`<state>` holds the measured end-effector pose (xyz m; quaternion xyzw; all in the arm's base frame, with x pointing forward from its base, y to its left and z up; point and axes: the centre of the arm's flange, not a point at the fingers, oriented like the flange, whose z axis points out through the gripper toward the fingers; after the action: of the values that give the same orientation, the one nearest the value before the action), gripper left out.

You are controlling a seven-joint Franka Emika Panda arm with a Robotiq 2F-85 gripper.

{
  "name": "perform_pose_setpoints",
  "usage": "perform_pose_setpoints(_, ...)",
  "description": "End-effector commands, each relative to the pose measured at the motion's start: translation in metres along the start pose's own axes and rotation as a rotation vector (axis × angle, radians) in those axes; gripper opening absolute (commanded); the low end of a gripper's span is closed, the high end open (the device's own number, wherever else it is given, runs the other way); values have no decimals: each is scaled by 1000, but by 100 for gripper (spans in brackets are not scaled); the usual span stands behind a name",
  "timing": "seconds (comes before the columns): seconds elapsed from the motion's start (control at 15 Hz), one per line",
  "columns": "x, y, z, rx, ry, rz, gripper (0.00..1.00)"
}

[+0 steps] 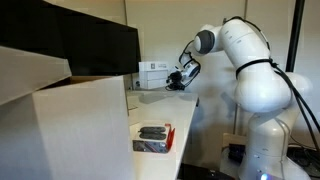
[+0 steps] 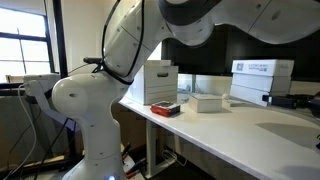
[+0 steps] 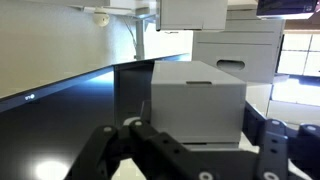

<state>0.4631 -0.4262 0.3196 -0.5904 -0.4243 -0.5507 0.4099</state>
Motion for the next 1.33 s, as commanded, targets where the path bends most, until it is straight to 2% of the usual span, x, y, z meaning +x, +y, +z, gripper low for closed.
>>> perform_pose_setpoints(0.0,25,-31,11,40,7,12,58)
perform_pose_setpoints(0.4,34,-55,13,80,-9,45,58)
perform_pose_setpoints(1.27,57,-75,52,127,-8,36,58)
